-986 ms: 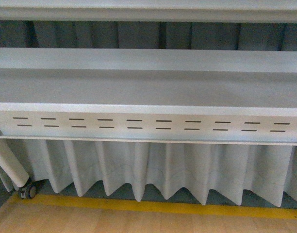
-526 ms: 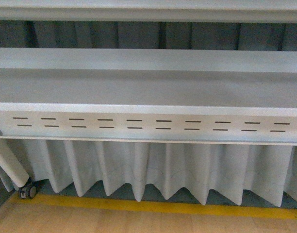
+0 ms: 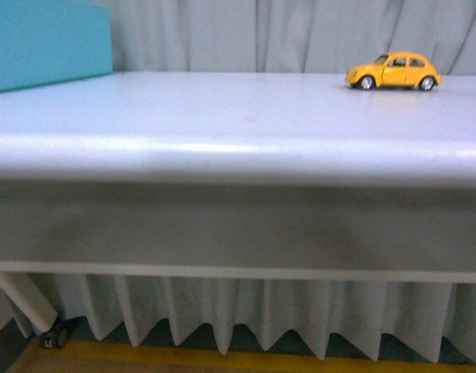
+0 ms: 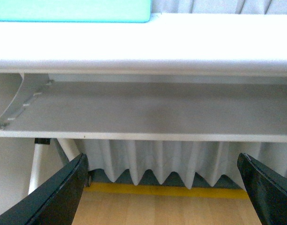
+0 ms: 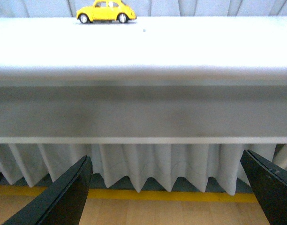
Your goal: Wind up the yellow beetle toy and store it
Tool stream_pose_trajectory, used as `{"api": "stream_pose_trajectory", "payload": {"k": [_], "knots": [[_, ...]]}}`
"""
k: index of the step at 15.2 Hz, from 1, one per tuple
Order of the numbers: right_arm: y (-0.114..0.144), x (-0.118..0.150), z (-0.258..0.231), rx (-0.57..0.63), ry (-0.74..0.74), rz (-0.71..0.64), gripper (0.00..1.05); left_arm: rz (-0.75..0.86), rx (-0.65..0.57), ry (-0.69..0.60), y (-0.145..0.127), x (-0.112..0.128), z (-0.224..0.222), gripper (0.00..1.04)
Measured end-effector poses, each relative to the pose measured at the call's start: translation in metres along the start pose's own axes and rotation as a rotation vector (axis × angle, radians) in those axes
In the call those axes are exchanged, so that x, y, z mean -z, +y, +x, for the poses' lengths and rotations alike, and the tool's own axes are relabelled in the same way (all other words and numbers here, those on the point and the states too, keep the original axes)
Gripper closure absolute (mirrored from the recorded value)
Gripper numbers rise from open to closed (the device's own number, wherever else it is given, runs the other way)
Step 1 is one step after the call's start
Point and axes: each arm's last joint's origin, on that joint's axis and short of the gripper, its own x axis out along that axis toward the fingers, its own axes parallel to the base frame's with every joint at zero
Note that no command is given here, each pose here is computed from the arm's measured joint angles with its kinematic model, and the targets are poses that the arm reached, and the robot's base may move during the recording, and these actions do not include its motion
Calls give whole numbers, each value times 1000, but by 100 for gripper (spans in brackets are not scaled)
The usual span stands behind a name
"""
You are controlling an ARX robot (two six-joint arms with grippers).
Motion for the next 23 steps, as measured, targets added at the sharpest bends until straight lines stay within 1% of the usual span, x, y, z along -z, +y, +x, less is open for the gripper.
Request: {"api": "stream_pose_trajectory", "payload": {"k": [23], "knots": [[0, 0, 0, 0, 1, 4, 7, 0, 0, -1, 0, 0, 0, 7]]}}
